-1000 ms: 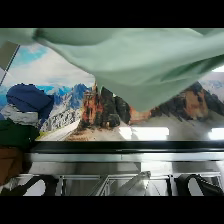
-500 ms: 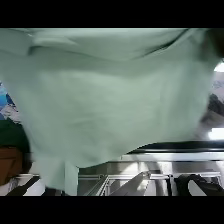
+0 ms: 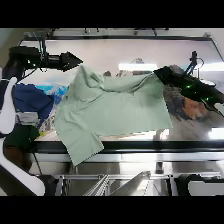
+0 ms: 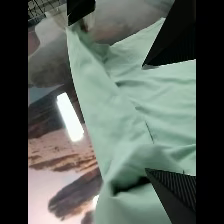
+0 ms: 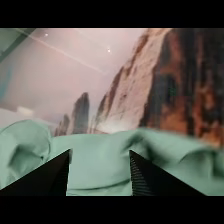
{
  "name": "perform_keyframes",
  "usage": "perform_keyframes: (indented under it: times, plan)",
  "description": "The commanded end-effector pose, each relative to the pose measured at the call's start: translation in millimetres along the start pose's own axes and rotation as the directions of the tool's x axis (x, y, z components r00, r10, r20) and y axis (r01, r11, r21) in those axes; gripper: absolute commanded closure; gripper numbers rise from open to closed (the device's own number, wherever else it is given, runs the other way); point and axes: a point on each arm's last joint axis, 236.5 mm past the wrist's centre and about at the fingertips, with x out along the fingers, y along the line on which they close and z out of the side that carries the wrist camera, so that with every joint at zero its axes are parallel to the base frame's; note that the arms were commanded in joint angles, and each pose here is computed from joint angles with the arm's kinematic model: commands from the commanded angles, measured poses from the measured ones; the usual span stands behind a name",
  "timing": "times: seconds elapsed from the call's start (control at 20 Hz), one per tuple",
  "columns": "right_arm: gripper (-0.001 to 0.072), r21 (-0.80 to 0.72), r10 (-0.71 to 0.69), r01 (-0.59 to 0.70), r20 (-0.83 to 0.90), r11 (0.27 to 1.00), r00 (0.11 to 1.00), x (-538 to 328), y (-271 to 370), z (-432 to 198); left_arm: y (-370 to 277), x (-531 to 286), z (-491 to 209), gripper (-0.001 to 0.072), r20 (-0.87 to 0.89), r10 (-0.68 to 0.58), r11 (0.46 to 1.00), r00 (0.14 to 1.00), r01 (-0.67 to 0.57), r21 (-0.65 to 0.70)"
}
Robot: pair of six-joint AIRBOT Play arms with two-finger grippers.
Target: Fold the shirts.
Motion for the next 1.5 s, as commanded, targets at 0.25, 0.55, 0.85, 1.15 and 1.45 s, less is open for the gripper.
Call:
perform_keyframes:
  times: [0.25, 0.55, 0.85, 1.15, 1.45]
  plan:
    - [0.0277, 0.038, -0.148, 0.164, -0.262, 0.986, 0.954, -95, -70, -10, 24, -110, -94, 0.0035, -0.177, -0.202, 0.872, 0.963, 0.094, -0.481]
    - [0.0279, 0.201, -0.133, 0.247, -0.455, 0.948, 0.881, -149, -107, -94, 29, -143, -257, 0.0034, -0.198, -0.062, 0.663, 0.978, -0.107, -0.741]
    - [0.0279, 0.200, -0.126, 0.234, -0.441, 0.952, 0.889, -155, -102, -98, 50, -165, -331, 0.0034, -0.278, 0.167, 0.535, 0.946, -0.323, -0.781]
    - [0.0279, 0.173, -0.129, 0.220, -0.425, 0.960, 0.896, -157, -96, -92, 61, -143, -337, 0.0034, -0.374, 0.250, 0.576, 0.893, -0.447, -0.684]
    - [0.0279, 0.158, -0.135, 0.221, -0.427, 0.962, 0.894, -160, -94, -91, 44, -96, -306, 0.0269, -0.338, 0.224, 0.685, 0.914, -0.394, -0.613]
